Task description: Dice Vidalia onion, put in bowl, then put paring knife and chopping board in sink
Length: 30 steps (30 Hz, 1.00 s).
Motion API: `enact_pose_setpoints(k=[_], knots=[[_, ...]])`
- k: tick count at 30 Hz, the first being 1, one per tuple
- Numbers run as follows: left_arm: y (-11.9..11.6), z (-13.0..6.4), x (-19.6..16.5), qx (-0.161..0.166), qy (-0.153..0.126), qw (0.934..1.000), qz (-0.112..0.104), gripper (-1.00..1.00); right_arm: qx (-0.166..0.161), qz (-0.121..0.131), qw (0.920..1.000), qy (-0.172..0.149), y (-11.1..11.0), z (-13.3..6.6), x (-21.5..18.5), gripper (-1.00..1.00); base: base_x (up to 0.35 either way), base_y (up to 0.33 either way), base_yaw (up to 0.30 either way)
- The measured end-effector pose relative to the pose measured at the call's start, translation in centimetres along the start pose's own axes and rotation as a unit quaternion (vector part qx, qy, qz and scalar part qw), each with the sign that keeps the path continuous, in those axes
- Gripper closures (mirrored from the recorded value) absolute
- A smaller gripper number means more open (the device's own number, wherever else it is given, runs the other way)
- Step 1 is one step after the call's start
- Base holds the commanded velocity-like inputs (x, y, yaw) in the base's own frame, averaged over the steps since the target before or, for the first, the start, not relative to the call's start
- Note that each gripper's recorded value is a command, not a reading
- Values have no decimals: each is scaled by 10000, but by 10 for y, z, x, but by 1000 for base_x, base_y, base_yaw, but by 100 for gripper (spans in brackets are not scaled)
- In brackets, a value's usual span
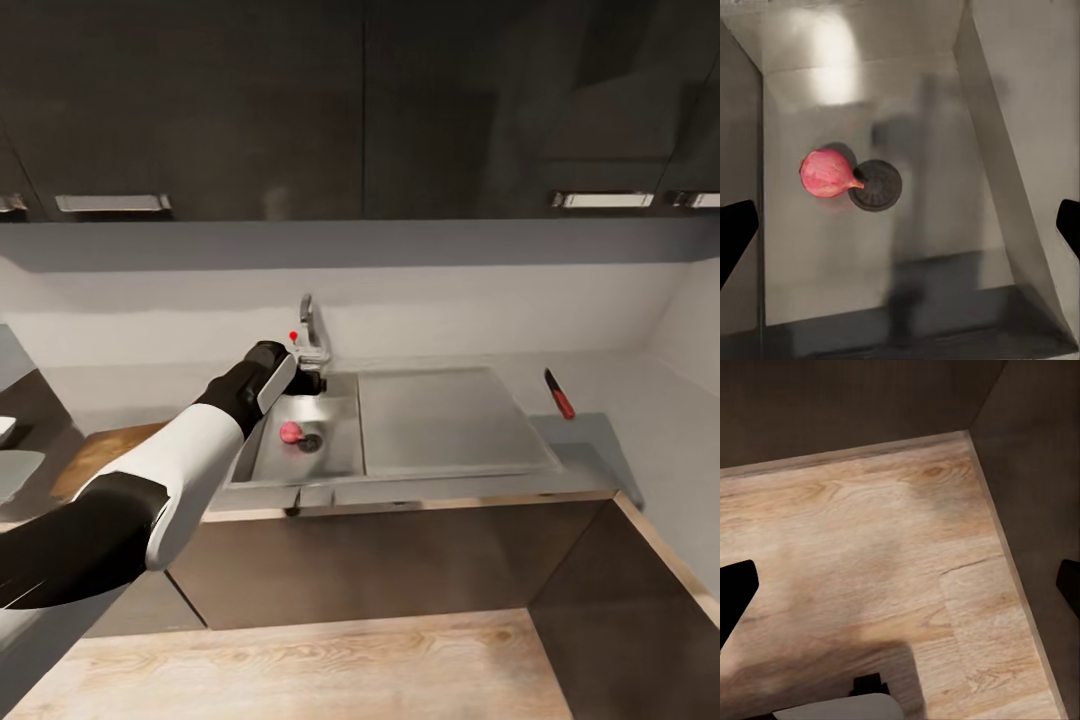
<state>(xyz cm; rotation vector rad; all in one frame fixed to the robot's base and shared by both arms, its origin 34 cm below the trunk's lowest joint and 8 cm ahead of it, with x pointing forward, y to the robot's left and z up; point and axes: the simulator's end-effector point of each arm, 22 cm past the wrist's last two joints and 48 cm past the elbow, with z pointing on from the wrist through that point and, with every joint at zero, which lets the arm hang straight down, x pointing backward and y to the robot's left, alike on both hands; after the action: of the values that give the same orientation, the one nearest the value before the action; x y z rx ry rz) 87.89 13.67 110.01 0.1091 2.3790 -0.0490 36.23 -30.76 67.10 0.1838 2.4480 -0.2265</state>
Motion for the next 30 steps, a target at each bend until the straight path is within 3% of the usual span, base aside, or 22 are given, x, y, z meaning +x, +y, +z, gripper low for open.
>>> enact_pose_setpoints(k=[13, 30], knots=[[1, 3, 0, -13, -90, 10000, -20, -100, 0, -2, 10000, 10, 0, 0, 1, -100, 202, 45, 0], [2, 40, 66, -10, 330, 9994, -83, -100, 13, -29, 9999, 116, -2, 0, 9, -100, 6, 1, 0]])
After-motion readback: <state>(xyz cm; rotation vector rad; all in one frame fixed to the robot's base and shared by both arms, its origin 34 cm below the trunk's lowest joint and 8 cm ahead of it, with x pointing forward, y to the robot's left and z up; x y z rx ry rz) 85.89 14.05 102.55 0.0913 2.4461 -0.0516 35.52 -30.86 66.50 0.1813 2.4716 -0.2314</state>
